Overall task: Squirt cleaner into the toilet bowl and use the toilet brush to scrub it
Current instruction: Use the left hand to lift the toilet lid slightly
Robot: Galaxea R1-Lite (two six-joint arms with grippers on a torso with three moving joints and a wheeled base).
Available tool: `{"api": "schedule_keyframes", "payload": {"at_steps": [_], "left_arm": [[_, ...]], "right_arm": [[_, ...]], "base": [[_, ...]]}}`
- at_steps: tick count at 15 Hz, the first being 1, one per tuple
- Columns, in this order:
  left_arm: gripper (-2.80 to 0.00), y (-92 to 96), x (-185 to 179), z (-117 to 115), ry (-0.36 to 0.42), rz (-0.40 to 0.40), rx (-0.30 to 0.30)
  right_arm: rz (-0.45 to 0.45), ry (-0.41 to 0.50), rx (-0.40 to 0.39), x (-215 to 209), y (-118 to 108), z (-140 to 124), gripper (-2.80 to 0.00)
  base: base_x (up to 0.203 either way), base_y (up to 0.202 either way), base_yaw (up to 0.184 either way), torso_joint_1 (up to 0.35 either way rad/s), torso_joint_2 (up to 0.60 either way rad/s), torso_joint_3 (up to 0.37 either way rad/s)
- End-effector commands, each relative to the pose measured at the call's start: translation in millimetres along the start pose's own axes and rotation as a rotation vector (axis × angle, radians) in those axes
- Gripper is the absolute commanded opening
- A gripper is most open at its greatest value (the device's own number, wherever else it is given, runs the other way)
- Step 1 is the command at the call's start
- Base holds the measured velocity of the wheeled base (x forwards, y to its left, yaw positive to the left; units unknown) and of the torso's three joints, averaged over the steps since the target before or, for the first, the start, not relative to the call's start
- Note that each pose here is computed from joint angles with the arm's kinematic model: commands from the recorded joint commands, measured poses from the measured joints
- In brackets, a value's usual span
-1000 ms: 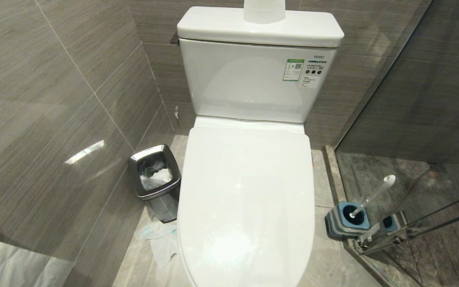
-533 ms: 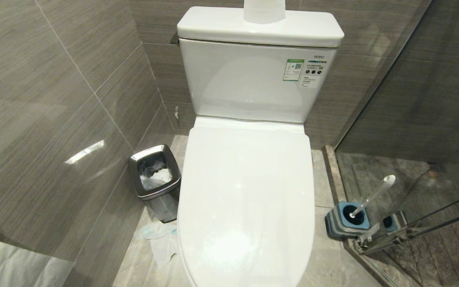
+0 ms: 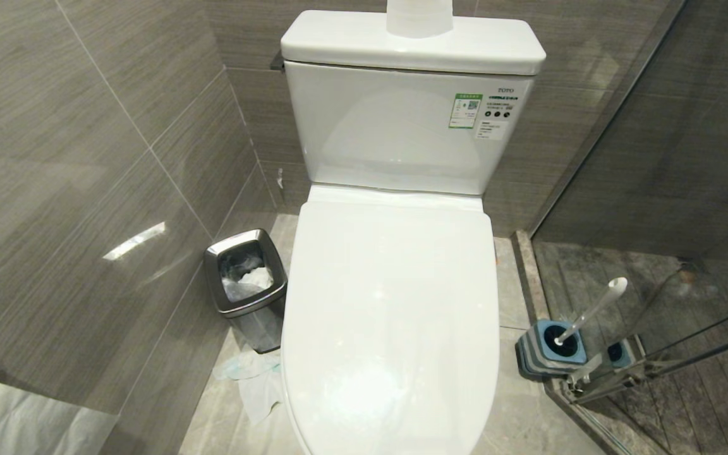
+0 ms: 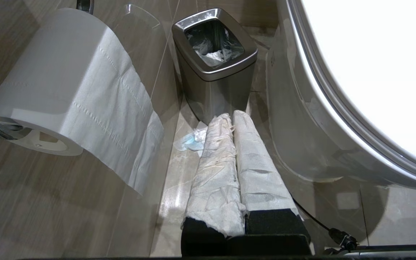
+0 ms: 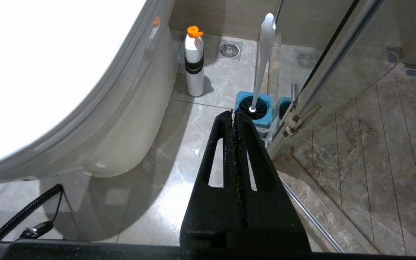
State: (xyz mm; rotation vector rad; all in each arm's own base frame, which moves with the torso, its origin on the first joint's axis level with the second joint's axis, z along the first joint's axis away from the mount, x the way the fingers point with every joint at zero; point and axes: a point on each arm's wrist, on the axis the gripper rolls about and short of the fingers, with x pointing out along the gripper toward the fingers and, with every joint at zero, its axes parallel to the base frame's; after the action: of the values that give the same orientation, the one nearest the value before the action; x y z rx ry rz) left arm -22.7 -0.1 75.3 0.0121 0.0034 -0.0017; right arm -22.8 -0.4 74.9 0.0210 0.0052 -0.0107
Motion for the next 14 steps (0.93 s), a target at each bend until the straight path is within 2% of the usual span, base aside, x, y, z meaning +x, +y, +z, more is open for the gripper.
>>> {"api": "schedule_keyframes", "payload": {"at_steps": [1,8,11,14], "left_arm": [[-2.80,0.0,0,0,0.000,0.002,-0.001],[-2.80,0.0,-1,3,-0.015,0.003,0.011],[-2.80,-0.2,-4,14,-0.058,-0.010,0.048],[-2.80,-1.1,-11,32,-0.117,-0.056,0.066]], "right_arm": [[0.000,0.002,0.000,0,0,0,-2.80],[0.000,0.002,0.000,0,0,0,-2.80],[0.000,0.002,0.000,0,0,0,-2.80],[0.000,0.002,0.000,0,0,0,-2.80]], "base": [[0.000,0.000,0.000,0.000,0.00,0.000],[0.000,0.000,0.000,0.000,0.00,0.000],[0.000,0.000,0.000,0.000,0.00,0.000],[0.000,0.000,0.000,0.000,0.00,0.000]]}}
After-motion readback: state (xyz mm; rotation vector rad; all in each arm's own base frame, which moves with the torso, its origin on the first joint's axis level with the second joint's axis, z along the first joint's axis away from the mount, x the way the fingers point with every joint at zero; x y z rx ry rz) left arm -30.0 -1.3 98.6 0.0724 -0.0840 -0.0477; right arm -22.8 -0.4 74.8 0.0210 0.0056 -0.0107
